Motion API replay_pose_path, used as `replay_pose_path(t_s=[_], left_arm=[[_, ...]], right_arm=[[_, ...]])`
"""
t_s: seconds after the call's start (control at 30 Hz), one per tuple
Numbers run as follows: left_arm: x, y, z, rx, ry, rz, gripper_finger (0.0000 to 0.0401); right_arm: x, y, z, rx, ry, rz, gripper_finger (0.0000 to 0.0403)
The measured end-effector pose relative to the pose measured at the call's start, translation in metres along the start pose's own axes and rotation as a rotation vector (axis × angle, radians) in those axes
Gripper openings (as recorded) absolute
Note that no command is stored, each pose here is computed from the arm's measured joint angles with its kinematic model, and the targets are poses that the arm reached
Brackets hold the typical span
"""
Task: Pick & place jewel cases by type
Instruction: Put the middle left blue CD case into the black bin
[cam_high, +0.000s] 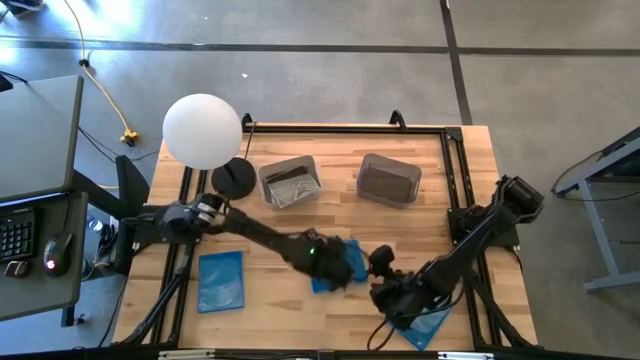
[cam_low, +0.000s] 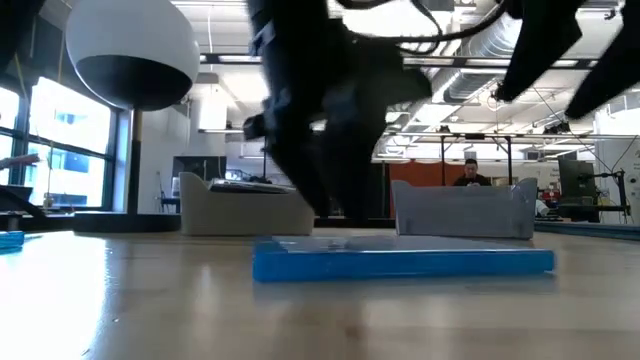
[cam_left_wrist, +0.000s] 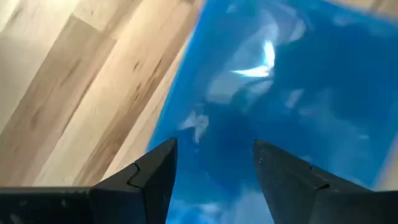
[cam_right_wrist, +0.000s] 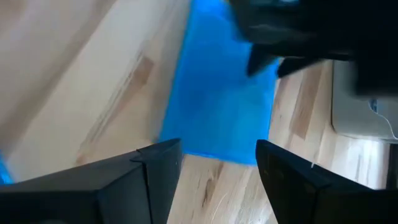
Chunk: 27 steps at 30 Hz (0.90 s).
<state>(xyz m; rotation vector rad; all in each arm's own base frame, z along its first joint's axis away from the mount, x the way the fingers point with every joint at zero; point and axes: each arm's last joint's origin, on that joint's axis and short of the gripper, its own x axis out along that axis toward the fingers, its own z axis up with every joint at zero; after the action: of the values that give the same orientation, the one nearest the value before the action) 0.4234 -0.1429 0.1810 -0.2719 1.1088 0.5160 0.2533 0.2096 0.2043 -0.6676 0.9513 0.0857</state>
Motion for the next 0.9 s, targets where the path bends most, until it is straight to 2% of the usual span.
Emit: replay_pose_path(t_s=[0.07,0.17,0.3,0.43,0.57,0.7,0.9], left_arm=[[-0.008,0.002,0.01,-0.003,0.012,-0.026,0.0204],[-0.022,0.006,0.016,0.038,0.046,-0.006,0.0204],[-0.035,0.01,0.016,0.038,0.084,0.032,0.0204],[-0.033,0.011,0.005,0.001,0.132,0.068,0.0204],[-0.029,0.003,-0.01,-0.029,0.184,0.039,0.0204],[-0.031,-0.014,-0.03,-0.035,0.193,-0.026,0.0204],[-0.04,-0.045,-0.055,-0.037,0.132,-0.168,0.0204]], right_arm=[[0.009,0.006,-0.001,-0.013,0.022,-0.005,0.0201],[0.023,0.011,0.0,0.041,0.037,-0.016,0.0201],[0.039,0.02,0.0,0.122,0.055,-0.016,0.0201],[0.05,0.025,0.001,0.139,0.055,-0.013,0.0201],[0.056,0.025,0.0,0.125,0.073,-0.016,0.0201],[0.059,0.022,-0.003,0.124,0.097,-0.027,0.0201],[0.063,0.012,-0.011,0.142,0.185,-0.055,0.0201]])
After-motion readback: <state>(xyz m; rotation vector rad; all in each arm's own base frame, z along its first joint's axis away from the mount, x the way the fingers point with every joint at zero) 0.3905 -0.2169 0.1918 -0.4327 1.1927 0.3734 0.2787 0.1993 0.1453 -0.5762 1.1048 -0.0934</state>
